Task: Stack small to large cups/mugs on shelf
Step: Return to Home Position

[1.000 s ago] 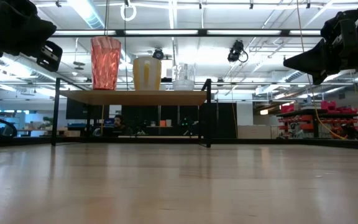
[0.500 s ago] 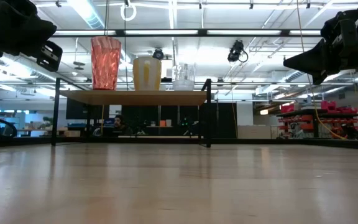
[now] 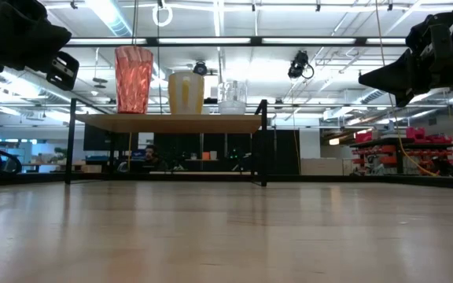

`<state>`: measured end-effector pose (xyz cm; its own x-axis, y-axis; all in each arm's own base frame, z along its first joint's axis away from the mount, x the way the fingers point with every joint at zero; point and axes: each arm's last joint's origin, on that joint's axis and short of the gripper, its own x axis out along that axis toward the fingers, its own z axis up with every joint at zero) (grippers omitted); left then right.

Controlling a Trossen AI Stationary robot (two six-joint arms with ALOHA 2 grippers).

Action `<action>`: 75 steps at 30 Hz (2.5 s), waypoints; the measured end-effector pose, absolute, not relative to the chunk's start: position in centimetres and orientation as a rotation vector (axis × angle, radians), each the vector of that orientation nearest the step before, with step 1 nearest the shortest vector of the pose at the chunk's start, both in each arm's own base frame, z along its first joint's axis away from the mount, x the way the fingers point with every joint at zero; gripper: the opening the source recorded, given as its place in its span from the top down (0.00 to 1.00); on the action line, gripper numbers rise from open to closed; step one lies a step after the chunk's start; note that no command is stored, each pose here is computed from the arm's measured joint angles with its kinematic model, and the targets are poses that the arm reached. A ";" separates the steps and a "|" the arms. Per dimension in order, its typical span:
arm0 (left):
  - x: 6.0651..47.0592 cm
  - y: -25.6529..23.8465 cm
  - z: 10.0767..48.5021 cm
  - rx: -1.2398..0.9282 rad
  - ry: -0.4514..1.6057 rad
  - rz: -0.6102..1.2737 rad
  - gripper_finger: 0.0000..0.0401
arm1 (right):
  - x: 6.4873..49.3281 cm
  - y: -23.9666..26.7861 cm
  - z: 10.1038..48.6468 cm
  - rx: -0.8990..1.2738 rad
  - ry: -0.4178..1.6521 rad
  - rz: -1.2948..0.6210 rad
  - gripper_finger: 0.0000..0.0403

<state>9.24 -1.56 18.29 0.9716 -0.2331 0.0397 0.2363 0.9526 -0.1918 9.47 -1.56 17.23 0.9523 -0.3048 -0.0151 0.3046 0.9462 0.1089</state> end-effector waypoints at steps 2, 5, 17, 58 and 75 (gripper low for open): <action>9.2 -1.6 18.3 -0.197 -0.016 -0.239 0.92 | 9.5 -1.6 17.2 0.111 -0.002 -0.310 0.96; 9.2 -1.6 18.3 -0.197 -0.016 -0.239 0.91 | 9.5 -1.6 17.2 0.111 -0.002 -0.310 0.96; 9.2 -1.6 18.3 -0.197 -0.017 -0.239 0.94 | 9.5 -1.6 17.2 0.111 -0.002 -0.310 0.96; 9.2 -1.6 18.3 -0.197 -0.016 -0.239 0.94 | 9.5 -1.6 17.2 0.111 -0.002 -0.310 0.96; 9.2 -1.6 18.3 -0.197 -0.016 -0.239 0.93 | 9.5 -1.6 17.3 0.111 -0.003 -0.310 0.96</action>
<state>9.24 -1.56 18.29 0.9716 -0.2333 0.0393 0.2365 0.9525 -0.1918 9.47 -1.56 17.25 0.9524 -0.3046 -0.0143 0.3043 0.9463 0.1092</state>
